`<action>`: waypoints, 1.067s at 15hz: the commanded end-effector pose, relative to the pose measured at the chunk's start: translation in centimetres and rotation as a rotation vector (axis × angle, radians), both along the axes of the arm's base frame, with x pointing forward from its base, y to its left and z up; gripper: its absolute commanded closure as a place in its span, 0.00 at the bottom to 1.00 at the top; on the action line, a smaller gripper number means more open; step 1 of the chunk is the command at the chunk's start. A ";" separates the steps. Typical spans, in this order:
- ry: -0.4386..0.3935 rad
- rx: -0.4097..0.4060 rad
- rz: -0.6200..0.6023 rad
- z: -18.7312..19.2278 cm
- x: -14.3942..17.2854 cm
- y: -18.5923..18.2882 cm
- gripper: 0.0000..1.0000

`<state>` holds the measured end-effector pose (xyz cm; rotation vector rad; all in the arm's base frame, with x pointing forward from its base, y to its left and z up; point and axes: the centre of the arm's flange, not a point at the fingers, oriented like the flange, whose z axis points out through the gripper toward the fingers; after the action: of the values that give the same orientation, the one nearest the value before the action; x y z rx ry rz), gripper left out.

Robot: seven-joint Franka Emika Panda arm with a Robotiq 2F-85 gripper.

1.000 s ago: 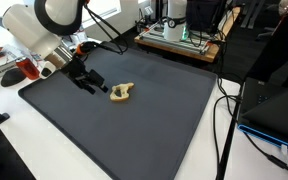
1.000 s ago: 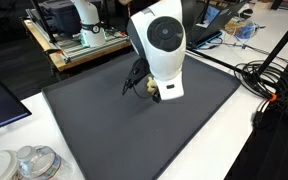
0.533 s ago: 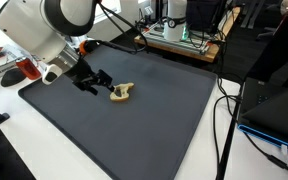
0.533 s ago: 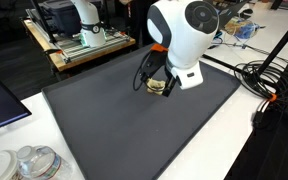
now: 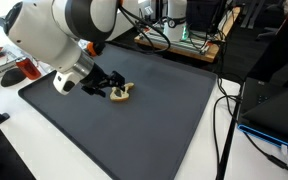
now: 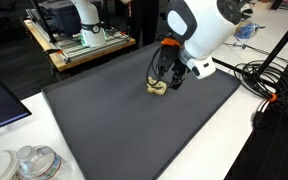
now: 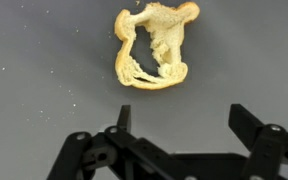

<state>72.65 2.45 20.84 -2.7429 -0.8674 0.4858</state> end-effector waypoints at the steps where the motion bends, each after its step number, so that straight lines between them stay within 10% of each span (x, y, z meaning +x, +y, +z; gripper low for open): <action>1: -0.012 -0.102 0.012 0.5 0.9 3.0 0.00; 16: -0.127 -0.512 -0.435 1.5 0.2 11.6 0.00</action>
<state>72.51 12.94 22.00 -3.2417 -0.3190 0.5253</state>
